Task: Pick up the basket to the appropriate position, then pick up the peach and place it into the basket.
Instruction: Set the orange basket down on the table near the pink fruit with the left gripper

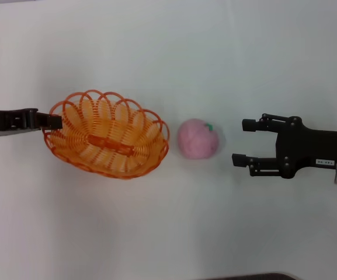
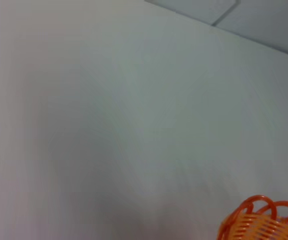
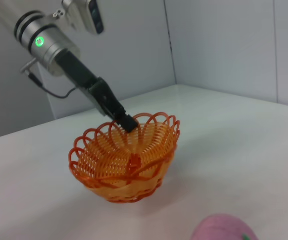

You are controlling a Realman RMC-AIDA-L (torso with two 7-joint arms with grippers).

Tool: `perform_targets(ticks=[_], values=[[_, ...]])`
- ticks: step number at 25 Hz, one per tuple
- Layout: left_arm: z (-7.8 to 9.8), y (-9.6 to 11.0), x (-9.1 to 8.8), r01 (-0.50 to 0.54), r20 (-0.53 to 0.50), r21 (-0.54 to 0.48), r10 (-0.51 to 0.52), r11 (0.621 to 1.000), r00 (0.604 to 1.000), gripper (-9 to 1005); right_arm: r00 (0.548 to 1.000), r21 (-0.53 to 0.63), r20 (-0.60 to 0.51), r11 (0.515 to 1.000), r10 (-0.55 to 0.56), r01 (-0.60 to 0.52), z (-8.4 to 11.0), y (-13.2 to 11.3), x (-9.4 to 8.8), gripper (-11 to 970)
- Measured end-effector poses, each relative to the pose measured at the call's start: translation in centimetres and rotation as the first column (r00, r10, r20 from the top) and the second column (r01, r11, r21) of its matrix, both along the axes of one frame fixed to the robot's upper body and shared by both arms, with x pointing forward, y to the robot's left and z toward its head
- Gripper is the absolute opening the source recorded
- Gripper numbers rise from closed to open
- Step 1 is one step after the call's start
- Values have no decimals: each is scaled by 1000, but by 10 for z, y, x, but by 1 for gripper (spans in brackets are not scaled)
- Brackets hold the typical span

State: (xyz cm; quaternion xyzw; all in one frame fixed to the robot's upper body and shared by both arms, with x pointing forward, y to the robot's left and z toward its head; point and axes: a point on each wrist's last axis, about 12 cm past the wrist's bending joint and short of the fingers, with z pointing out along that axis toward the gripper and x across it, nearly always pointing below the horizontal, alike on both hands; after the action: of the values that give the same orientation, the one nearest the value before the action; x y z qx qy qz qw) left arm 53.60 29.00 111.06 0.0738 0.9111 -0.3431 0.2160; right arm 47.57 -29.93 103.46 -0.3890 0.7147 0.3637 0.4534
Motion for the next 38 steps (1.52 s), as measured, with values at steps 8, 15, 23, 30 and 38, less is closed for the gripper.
perform_targets(ticks=[8, 15, 23, 30, 38], values=[[-17, 5, -12, -90, -36, -21, 90, 996, 995, 61, 999, 24, 3, 998, -51, 51, 0, -4, -1, 855], [-27, 4, -17, -157, -50, -75, 153, 985, 987, 58, 996, 25, 6, 996, -88, 88, -2, -7, 1, 855], [-34, 3, -20, -193, -52, -99, 188, 976, 981, 57, 993, 38, 14, 992, -119, 118, -1, -9, 2, 855], [-40, 3, -23, -228, -43, -114, 224, 967, 974, 57, 993, 41, 18, 992, -118, 117, 0, -8, 4, 855], [-44, -3, -25, -236, 14, -70, 238, 969, 971, 58, 993, 43, 16, 992, -119, 118, -1, -7, 5, 854]])
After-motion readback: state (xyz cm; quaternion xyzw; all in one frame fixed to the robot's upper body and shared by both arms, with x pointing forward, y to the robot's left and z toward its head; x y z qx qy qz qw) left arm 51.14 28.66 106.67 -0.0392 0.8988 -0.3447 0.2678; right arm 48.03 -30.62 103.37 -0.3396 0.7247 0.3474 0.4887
